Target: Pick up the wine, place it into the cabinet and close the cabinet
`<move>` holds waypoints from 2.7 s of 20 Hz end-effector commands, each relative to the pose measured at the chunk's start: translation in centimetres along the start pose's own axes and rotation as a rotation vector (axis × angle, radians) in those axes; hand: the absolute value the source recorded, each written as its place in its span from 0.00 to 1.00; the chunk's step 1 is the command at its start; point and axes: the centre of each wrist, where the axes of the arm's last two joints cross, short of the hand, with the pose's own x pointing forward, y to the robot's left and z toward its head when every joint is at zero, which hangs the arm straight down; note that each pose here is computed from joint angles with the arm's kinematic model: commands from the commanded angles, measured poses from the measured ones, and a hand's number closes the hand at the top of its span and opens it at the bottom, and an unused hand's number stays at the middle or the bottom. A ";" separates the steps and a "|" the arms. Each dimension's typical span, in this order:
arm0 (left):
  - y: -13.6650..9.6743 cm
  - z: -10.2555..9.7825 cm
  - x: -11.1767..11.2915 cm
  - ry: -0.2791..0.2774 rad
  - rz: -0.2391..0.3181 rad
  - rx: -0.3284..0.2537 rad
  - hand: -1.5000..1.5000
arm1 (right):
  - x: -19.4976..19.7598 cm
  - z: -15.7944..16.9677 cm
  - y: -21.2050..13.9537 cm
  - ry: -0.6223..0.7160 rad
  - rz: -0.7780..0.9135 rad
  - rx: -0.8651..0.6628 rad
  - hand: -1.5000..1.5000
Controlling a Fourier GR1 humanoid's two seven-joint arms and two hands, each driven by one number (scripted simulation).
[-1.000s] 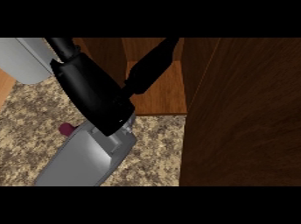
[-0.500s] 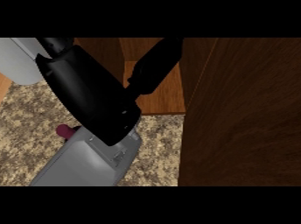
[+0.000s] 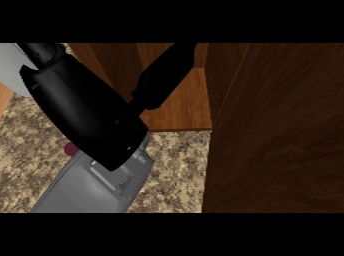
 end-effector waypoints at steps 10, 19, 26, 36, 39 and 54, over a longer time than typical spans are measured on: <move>2.3 0.9 -3.9 0.239 -0.080 0.010 0.00 | 1.3 1.8 -1.1 -0.039 0.083 -0.084 0.00; 2.6 1.7 -9.3 0.323 -0.114 0.071 0.00 | 1.4 2.6 -2.8 -0.057 0.104 -0.086 0.00; 5.1 2.7 -13.0 0.300 -0.183 0.183 0.00 | 0.9 3.3 -3.4 -0.045 0.102 -0.080 0.00; 8.3 5.2 -17.8 0.357 -0.189 0.223 0.00 | 0.8 3.7 -3.0 -0.039 0.093 -0.058 0.00; 10.4 6.9 -17.6 0.379 -0.203 0.206 0.00 | 1.7 5.1 -3.0 -0.030 0.070 -0.065 0.00; 14.2 11.6 -21.1 0.461 -0.216 0.238 0.00 | 0.5 4.4 -2.4 -0.042 0.057 -0.053 0.00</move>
